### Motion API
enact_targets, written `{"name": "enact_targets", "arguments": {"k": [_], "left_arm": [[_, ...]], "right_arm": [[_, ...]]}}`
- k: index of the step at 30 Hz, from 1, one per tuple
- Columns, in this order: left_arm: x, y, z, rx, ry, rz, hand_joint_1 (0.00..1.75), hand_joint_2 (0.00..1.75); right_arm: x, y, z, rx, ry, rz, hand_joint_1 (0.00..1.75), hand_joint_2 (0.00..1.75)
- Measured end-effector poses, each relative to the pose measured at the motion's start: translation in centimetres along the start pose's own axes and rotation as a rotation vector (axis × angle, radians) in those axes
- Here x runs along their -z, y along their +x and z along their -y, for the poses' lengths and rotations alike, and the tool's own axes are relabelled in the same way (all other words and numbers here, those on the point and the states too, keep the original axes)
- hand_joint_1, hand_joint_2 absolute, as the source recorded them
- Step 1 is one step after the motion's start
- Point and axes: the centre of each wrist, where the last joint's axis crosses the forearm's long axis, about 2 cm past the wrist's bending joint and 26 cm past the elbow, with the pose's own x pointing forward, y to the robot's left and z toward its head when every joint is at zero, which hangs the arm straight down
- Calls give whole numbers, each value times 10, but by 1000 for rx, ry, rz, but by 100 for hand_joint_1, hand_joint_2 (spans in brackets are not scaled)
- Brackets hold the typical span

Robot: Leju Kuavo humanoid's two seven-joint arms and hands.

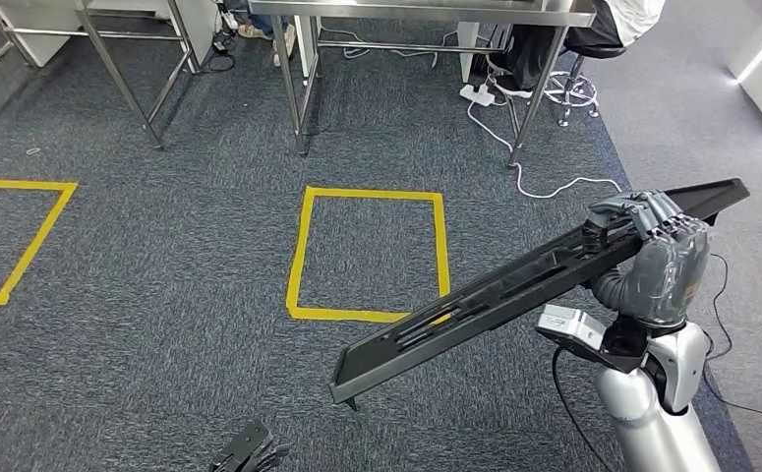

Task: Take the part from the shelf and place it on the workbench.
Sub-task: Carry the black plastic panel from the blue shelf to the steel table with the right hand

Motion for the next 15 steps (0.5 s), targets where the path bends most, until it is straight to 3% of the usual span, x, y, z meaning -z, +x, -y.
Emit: {"name": "enact_targets", "arguments": {"k": [15], "left_arm": [[-1,-1,0,1,-14,0,0,175]], "right_arm": [[2,0,0,-9,-6,11,175,175]]}}
